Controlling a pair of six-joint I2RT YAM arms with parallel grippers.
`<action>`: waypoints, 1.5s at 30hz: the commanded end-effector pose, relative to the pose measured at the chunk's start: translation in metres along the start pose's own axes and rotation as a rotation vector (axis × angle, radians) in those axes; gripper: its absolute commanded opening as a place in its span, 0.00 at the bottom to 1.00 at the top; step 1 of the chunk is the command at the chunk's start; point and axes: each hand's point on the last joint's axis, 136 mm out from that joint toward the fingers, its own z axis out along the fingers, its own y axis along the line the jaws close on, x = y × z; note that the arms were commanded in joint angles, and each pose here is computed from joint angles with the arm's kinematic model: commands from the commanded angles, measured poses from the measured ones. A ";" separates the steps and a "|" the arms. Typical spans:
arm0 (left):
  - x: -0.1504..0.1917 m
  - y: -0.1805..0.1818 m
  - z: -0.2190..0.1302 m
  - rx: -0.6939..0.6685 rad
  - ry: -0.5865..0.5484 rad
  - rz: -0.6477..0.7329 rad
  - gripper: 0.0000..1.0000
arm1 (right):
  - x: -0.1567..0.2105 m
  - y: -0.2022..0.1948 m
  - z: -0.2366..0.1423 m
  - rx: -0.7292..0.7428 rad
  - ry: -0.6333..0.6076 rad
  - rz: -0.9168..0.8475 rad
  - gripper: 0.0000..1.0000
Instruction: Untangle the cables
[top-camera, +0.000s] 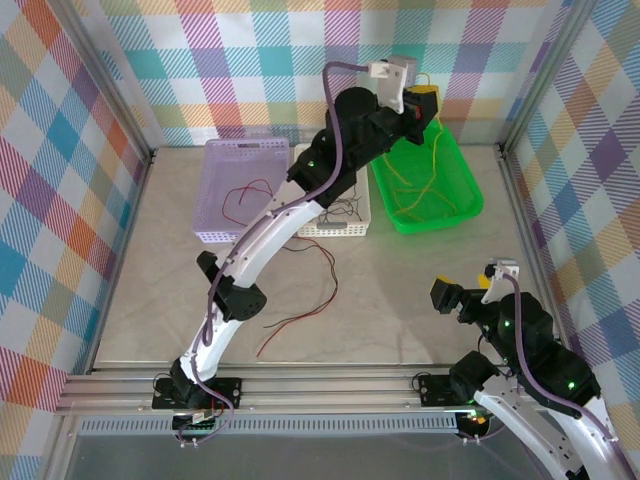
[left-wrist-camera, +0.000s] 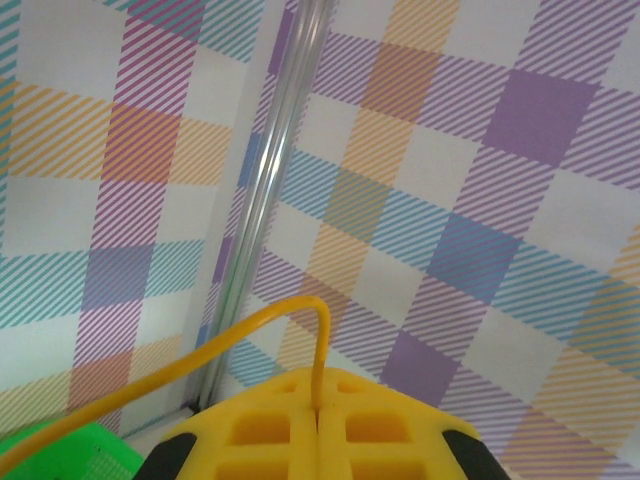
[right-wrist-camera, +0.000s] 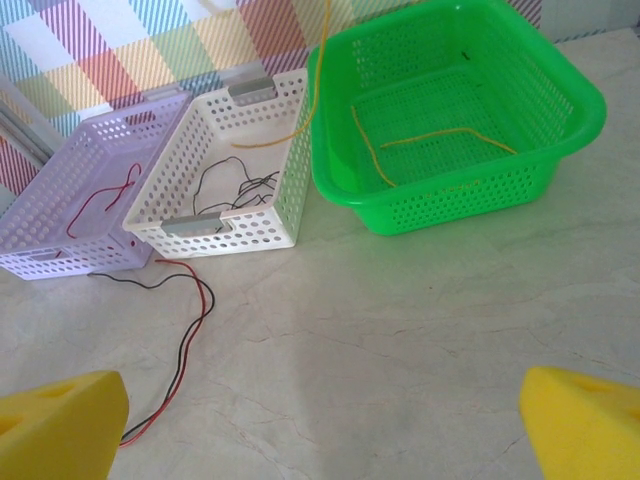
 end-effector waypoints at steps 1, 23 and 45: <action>-0.021 0.004 0.011 0.044 -0.154 -0.022 0.00 | -0.004 0.006 0.000 -0.034 -0.027 0.025 1.00; 0.063 0.109 0.063 -0.056 -0.313 -0.117 0.00 | -0.001 0.014 0.004 -0.073 -0.010 0.013 1.00; 0.181 0.098 0.087 -0.061 -0.157 -0.185 0.00 | -0.001 0.017 0.002 -0.096 -0.012 0.013 1.00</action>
